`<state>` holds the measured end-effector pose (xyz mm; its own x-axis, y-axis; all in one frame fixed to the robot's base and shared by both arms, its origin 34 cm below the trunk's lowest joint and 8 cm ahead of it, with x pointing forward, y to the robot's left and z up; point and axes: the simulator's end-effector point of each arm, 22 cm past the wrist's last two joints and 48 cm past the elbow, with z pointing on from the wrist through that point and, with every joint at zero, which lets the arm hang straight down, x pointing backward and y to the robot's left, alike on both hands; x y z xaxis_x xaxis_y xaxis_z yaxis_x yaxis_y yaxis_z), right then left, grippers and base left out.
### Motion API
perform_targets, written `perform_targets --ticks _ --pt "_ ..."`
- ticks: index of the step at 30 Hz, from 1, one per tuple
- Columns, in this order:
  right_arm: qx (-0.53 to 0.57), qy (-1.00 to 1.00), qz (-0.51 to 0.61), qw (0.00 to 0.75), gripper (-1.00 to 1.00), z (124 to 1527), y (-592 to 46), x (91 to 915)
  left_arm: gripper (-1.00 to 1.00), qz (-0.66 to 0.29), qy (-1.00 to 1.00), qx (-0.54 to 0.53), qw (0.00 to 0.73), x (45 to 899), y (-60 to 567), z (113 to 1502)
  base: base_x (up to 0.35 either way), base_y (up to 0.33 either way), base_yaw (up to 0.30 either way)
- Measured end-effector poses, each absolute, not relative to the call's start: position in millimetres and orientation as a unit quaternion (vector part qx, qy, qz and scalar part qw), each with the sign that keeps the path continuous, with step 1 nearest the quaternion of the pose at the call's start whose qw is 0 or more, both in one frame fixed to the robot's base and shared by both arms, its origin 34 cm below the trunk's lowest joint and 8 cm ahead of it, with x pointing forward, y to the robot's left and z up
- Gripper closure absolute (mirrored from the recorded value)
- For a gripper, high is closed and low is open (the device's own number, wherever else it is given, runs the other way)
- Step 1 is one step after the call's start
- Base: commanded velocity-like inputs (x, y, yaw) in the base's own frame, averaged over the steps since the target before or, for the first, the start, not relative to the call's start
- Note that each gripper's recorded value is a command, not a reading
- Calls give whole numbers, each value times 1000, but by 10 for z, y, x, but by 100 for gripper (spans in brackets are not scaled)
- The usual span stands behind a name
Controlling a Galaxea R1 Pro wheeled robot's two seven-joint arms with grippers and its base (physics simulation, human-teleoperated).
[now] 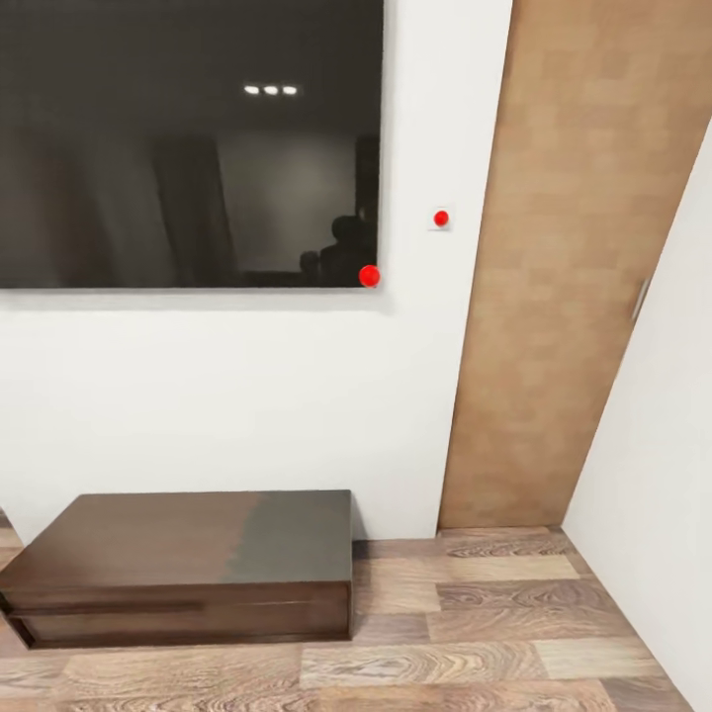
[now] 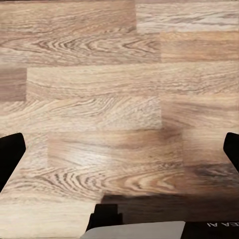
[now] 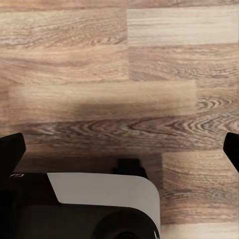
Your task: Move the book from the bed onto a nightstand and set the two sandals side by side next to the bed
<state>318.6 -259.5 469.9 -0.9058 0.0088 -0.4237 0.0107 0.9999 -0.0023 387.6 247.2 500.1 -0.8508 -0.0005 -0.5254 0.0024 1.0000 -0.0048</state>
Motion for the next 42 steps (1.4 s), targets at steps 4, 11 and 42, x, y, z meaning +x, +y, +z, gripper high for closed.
perform_targets --ticks 4,11,42 --pt "5 976 -2 217 -100 4699 -2595 3185 -100 -3 962 0 273 3877 2473 5001 0 0 292" --pt "5 976 -2 217 -100 4699 -2594 3186 -100 -2 962 0 273 3877 2473 5001 0 0 292" --pt "5 976 -1 217 -100 4699 -2569 3186 -100 -3 962 0 273 3878 2473 5001 0 0 292"
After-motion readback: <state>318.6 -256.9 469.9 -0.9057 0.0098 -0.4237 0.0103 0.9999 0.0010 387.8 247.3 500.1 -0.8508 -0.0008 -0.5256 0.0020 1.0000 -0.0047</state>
